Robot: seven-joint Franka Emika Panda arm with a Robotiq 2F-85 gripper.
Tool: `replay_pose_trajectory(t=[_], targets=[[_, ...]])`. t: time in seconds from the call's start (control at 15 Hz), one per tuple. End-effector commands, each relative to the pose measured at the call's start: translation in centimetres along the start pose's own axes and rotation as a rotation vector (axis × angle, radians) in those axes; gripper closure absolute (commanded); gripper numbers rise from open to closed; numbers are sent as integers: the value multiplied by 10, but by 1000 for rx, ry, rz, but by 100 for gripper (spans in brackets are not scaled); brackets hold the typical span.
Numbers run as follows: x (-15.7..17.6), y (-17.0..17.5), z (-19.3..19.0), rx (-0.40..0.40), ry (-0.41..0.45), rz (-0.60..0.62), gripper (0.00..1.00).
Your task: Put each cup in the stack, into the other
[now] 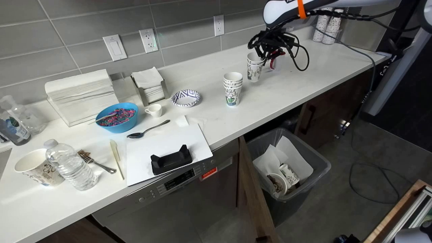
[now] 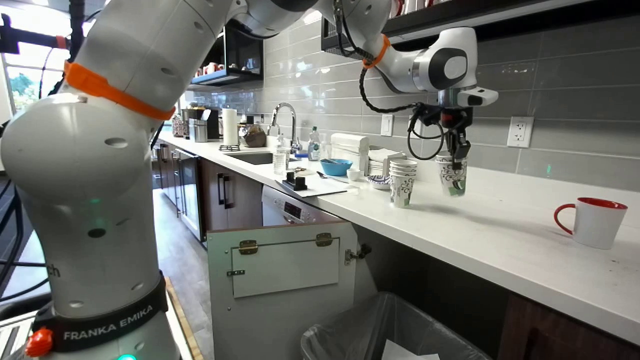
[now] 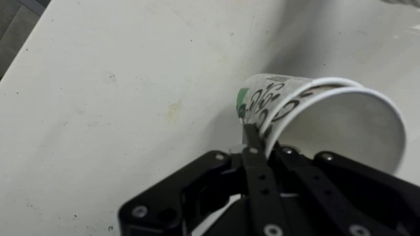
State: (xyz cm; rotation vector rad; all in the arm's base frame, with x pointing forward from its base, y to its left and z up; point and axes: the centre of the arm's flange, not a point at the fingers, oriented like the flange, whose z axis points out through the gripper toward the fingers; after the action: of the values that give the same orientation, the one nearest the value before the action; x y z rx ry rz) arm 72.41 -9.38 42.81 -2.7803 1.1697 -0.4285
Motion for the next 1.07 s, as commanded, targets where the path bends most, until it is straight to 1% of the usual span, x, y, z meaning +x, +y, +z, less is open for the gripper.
replay_pose_trajectory(t=[0.0,0.13,0.27,0.47,0.73,1.0], targets=[[-14,-14,-54,26,-15,-81,99],[-23,-21,-81,48,-42,-144,99],[-33,-27,-107,56,-46,-199,99],[-45,-36,-133,73,-63,-280,99],[-57,-52,-142,99,-103,-371,99],[-64,-66,-132,108,-140,-437,99]])
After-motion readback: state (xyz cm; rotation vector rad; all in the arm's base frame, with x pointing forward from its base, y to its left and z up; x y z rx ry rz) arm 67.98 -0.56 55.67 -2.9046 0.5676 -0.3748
